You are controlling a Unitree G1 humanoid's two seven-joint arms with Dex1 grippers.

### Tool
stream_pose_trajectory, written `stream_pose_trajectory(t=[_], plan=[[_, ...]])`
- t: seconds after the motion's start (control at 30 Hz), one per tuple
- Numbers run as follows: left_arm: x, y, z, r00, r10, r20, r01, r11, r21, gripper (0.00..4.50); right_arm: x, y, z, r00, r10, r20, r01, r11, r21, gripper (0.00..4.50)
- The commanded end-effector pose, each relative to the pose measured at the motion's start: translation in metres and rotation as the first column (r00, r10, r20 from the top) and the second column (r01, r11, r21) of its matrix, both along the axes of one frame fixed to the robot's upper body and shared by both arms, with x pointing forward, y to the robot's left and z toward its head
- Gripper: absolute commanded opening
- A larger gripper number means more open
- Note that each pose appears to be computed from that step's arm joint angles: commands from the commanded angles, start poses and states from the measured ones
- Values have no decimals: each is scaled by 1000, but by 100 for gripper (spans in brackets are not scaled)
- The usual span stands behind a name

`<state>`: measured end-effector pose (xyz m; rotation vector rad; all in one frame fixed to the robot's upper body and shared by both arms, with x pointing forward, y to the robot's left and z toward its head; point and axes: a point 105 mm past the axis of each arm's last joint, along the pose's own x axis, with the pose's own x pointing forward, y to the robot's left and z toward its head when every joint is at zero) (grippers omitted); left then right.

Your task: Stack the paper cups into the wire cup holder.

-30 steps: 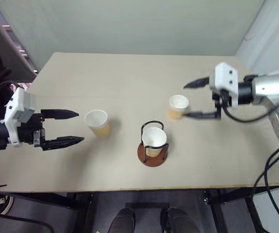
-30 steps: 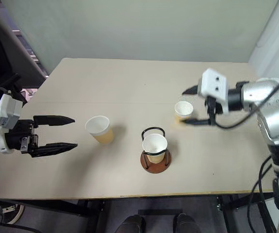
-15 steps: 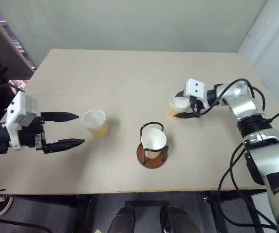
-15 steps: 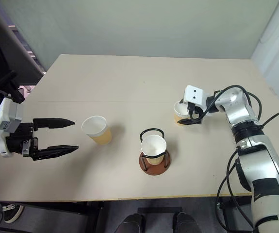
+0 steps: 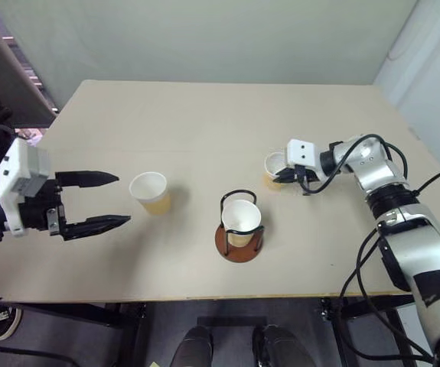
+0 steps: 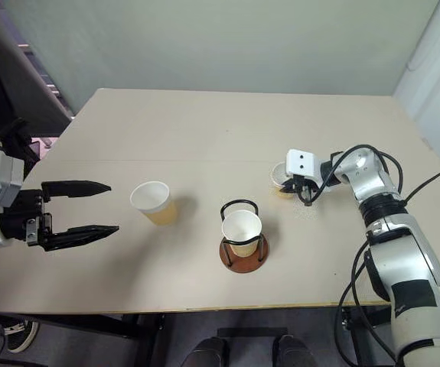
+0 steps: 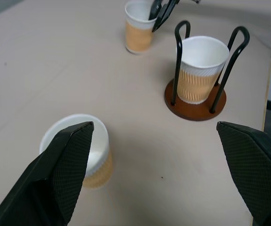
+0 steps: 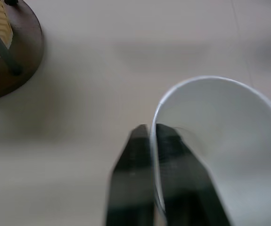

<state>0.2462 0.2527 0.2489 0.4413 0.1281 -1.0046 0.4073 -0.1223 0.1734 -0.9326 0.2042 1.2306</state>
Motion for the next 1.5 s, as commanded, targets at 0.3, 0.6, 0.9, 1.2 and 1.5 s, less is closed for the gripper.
stream_pose_trajectory(t=[0.3, 0.6, 0.9, 1.2, 1.5], plan=[[4, -7, 8, 998, -38, 45, 37, 999, 9, 450, -92, 6, 137, 969, 209, 129, -242, 903, 356, 4], [12, -7, 6, 998, -49, 26, 48, 999, 17, 450, -139, 28, 96, 976, 216, -3, -199, 906, 374, 4], [9, -8, 5, 998, -55, 21, 54, 998, 21, 450, -155, 45, 92, 960, 277, -34, -240, 883, 404, 4], [6, -9, 3, 999, -46, 21, 46, 999, 20, 450, -147, 55, 70, 962, 261, -77, -213, 897, 388, 4], [5, -7, 3, 999, -39, 21, 38, 999, 22, 450, -147, 58, 64, 957, 275, -86, -225, 900, 372, 270]])
